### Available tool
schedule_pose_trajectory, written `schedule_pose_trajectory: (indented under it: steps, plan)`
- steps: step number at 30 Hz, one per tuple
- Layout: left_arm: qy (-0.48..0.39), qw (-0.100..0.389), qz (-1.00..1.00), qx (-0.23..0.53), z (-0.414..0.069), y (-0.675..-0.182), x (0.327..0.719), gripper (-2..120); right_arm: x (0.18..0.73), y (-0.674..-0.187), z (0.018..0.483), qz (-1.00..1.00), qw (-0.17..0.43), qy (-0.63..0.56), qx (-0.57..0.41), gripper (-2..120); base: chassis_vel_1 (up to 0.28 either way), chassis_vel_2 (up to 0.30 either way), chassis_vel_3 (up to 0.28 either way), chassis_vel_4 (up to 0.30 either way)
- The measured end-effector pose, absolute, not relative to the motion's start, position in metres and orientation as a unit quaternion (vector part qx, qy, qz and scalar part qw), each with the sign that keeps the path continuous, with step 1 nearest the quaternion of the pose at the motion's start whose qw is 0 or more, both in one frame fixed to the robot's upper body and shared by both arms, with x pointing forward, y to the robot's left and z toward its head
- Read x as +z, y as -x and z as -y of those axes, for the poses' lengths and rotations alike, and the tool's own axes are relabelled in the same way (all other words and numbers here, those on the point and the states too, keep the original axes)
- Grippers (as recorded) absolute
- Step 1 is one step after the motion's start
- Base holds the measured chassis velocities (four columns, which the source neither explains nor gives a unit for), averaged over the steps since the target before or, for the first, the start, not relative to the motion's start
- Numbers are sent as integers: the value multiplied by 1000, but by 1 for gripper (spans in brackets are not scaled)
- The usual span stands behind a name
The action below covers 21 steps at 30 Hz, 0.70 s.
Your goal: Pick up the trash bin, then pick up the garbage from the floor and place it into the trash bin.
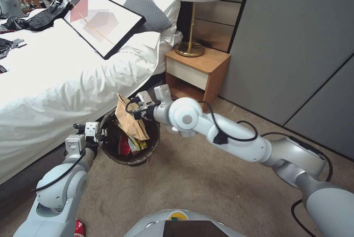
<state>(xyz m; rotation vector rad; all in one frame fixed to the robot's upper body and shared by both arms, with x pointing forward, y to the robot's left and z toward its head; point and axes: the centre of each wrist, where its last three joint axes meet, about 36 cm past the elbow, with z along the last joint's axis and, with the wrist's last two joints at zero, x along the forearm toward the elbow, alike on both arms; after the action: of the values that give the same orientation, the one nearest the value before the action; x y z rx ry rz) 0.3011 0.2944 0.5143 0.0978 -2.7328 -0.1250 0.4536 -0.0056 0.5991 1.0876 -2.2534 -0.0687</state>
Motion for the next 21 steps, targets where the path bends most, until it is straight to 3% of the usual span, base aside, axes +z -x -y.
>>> schedule_pose_trajectory:
  steps: [13, 20, 21]
  plan:
    - [-39, 199, 978, -44, -297, -302, 515, 0, 562, -466, -20, 858, 326, -397, -16, 0, 0, 0, 0, 0]
    - [-38, 200, 978, -41, -296, -303, 513, 0, 549, -470, -19, 866, 329, -377, -10, 30, 0, 0, 0, 0]
    - [-38, 200, 978, -41, -296, -303, 513, 0, 549, -470, -19, 866, 329, -377, -10, 30, 0, 0, 0, 0]
